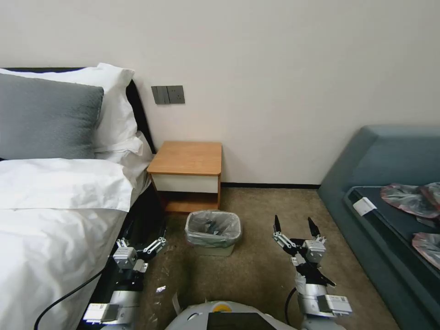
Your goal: Pick up the garbage bag from the table and place it over the trash can.
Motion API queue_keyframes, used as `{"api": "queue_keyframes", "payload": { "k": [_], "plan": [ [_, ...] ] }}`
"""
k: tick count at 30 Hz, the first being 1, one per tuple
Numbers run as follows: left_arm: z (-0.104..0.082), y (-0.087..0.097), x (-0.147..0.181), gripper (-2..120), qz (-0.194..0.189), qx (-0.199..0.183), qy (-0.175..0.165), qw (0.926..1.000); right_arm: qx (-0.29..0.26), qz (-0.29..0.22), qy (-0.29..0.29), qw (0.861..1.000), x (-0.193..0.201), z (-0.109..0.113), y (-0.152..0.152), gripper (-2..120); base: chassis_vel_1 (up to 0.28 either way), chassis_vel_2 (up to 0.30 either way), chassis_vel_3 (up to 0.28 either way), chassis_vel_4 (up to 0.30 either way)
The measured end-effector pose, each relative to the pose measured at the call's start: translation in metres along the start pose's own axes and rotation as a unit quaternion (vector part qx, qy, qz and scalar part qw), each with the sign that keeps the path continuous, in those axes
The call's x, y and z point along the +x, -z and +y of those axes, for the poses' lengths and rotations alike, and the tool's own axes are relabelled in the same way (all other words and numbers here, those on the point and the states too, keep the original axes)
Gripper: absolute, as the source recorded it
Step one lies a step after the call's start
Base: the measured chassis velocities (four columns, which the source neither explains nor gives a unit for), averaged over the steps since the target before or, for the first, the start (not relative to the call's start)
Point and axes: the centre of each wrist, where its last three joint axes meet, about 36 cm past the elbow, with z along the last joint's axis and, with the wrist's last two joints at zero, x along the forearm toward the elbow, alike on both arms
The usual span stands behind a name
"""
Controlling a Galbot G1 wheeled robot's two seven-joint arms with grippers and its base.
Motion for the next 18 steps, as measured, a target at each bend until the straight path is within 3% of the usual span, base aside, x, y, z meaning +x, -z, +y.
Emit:
{"api": "queue_keyframes", "payload": {
  "k": [18],
  "plan": [
    [-0.0005, -0.0008, -0.0009, 100, 0.001, 0.001, 0.000, 1.0000, 0.000, 0.001, 0.002, 1.000, -0.0008, 0.0003, 0.0001, 100, 0.000, 0.000, 0.000, 0.000]
  ]
}}
